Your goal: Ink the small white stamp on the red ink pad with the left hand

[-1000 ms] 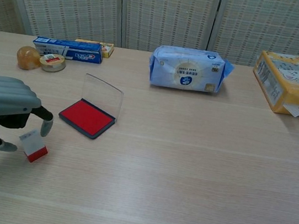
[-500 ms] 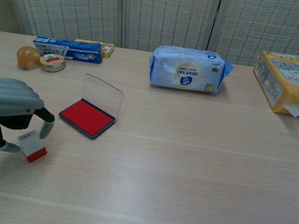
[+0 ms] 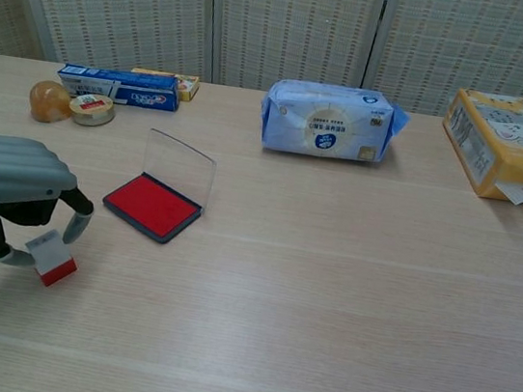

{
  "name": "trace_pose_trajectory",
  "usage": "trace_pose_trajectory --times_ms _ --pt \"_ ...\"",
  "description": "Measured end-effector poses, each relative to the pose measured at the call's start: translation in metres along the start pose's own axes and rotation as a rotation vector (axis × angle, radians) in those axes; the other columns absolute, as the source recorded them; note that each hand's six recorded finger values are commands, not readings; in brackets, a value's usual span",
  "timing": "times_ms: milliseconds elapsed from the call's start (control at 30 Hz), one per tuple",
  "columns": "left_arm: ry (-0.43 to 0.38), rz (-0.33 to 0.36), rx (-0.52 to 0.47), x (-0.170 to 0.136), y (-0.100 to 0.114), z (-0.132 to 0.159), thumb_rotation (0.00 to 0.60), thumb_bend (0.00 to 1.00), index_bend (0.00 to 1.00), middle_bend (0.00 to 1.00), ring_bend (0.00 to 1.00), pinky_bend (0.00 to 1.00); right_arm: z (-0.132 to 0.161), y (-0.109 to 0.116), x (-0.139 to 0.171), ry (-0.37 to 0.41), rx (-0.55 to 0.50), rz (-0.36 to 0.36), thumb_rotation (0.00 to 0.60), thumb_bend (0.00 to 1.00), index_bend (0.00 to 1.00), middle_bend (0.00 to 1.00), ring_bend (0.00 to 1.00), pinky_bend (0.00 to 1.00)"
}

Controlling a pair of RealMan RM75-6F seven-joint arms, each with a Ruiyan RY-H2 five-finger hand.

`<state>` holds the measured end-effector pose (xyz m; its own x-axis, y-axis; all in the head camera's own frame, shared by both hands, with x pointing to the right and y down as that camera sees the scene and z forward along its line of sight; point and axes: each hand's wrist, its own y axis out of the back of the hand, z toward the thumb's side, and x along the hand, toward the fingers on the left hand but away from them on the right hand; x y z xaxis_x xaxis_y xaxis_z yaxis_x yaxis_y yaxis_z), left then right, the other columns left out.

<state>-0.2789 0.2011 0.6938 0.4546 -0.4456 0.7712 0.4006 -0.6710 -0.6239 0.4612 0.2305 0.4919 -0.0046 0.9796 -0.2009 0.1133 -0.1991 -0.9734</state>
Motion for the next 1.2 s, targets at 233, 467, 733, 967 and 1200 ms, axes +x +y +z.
trace_pose_trajectory --times_ms 233,467,733,967,1200 --pt "0.005 0.008 -0.008 -0.003 0.003 -0.001 0.6 0.31 0.58 1.0 0.79 0.68 -0.002 0.003 0.001 -0.006 -0.008 -0.01 0.6 0.18 0.0 0.0 0.0 0.0" --pt "0.041 0.044 -0.058 -0.015 0.015 -0.016 0.6 0.4 0.67 1.0 0.79 0.68 -0.005 0.006 0.002 -0.011 -0.017 -0.024 0.6 0.18 0.0 0.0 0.0 0.0" --pt "0.078 0.068 -0.204 -0.022 0.033 -0.033 0.6 0.48 0.74 1.0 0.8 0.69 -0.003 0.005 0.001 -0.006 -0.017 -0.017 0.6 0.18 0.0 0.0 0.0 0.0" --pt "0.098 0.073 -0.194 -0.003 0.038 -0.042 0.6 0.49 0.78 1.0 0.82 0.71 0.0 0.006 0.004 0.019 -0.024 -0.021 0.6 0.18 0.0 0.0 0.0 0.0" --pt "0.09 0.075 -0.165 0.028 0.047 -0.03 0.6 0.49 0.78 1.0 0.83 0.71 0.0 0.008 0.006 0.034 -0.034 -0.027 0.6 0.18 0.0 0.0 0.0 0.0"
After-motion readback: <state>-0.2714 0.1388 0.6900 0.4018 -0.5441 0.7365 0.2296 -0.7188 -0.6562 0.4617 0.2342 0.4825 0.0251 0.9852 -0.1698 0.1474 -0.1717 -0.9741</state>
